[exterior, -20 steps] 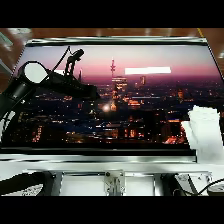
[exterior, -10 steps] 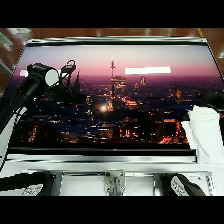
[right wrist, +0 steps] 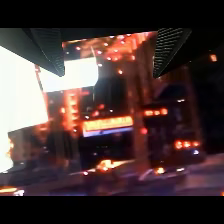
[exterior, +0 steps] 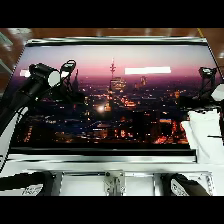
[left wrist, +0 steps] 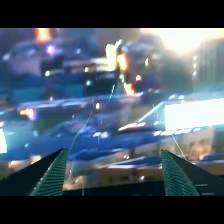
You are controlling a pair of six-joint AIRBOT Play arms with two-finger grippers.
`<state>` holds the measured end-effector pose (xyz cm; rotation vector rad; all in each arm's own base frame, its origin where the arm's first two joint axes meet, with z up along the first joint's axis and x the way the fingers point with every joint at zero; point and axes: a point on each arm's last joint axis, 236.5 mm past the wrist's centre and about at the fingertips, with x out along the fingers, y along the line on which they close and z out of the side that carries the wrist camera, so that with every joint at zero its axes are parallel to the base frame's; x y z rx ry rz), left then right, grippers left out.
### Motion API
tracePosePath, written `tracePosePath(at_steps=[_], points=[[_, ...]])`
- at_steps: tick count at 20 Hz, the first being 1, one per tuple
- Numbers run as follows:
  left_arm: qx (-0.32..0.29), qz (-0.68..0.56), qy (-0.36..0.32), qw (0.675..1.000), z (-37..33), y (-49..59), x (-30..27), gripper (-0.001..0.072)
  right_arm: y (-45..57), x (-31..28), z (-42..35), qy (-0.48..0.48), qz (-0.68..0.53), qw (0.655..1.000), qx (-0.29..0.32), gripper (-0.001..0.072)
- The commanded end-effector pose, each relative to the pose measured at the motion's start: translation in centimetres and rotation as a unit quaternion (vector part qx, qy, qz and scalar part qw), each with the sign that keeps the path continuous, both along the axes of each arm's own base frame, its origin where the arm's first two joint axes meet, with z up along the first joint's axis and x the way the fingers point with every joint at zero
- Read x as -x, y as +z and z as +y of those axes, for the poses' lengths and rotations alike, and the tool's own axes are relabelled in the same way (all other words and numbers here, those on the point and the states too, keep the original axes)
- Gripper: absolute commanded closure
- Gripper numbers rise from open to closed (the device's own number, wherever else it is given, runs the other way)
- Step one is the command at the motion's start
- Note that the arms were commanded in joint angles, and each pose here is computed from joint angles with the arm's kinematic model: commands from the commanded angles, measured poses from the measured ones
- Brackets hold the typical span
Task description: Fold the shirts.
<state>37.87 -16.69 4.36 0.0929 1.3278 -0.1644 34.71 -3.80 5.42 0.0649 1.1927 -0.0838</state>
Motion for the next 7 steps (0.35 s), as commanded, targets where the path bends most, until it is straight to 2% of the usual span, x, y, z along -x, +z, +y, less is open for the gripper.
tracePosePath(at_steps=[1,7], points=[[0.002,-0.018,-0.01,1.0,-0.23,0.22,-0.8,-0.0006,-0.11,0.03,0.24,0.004,0.004,1.0,0.004,0.0039],[-0.002,-0.019,-0.026,0.999,-0.22,0.19,-0.82,-0.0006,-0.11,0.03,0.24,0.004,0.004,1.0,0.004,0.0039]])
